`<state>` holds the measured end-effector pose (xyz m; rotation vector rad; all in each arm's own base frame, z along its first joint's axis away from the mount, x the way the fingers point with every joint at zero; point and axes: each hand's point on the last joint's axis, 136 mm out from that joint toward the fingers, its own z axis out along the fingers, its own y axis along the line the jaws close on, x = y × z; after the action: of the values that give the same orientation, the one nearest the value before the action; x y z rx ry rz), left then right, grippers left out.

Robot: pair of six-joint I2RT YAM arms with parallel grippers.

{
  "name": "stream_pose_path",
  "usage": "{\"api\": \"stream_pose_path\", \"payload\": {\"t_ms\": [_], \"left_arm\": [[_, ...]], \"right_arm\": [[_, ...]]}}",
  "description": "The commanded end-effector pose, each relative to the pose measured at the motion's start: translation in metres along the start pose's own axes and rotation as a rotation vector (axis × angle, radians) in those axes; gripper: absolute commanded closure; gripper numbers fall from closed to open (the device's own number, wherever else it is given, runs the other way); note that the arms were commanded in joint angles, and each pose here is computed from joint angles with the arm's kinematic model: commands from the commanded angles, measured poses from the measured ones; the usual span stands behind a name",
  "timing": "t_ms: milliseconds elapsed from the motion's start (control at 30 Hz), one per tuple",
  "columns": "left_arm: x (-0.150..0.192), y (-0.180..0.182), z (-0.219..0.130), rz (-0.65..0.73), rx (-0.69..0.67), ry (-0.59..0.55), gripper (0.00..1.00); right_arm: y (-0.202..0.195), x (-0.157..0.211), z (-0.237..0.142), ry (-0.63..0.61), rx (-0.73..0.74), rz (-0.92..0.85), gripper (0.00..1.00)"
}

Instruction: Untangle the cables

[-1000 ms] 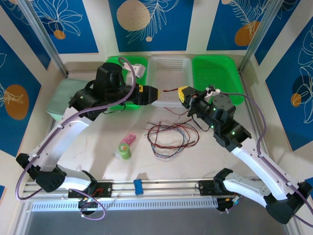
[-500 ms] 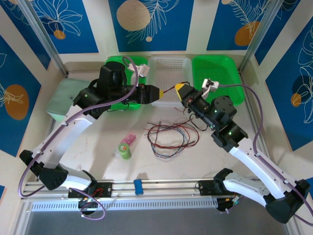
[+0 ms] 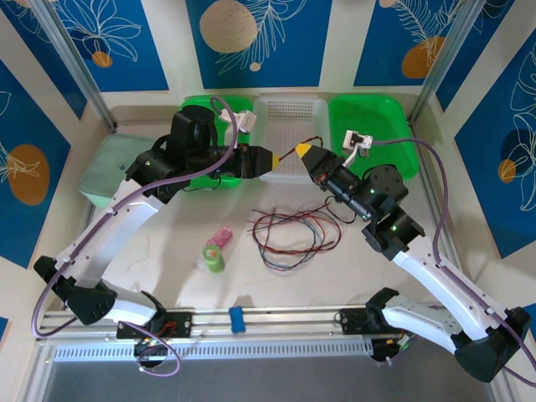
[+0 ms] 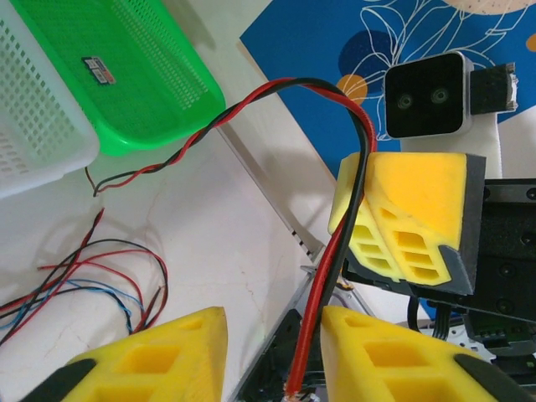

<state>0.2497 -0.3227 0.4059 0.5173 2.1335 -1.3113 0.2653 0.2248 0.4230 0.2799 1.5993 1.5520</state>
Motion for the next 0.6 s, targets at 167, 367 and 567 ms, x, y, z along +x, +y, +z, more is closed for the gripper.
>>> {"api": "stream_pose_path", "payload": {"t_ms": [167,367,567], "left_arm": [[0.0002,-0.0005,-0.0004,0.022,-0.018,-0.002,0.67],[-0.0019,-0.0016,-0.0005,0.019,-0.012,-0.013,0.7],[0.0066,0.0053,0.005,-0.005,-0.018,0.021,0.69]], "right_arm": [[0.0003,-0.0009,-0.009,-0.016,-0.021,-0.024,1.0],[-0.0054,-0.0016,-0.0121,-0.029,-0.009,-0.015,1.0],[-0.0055,-0.0023,-0.0119,-0.03,-0.013,-0.011,1.0]]}}
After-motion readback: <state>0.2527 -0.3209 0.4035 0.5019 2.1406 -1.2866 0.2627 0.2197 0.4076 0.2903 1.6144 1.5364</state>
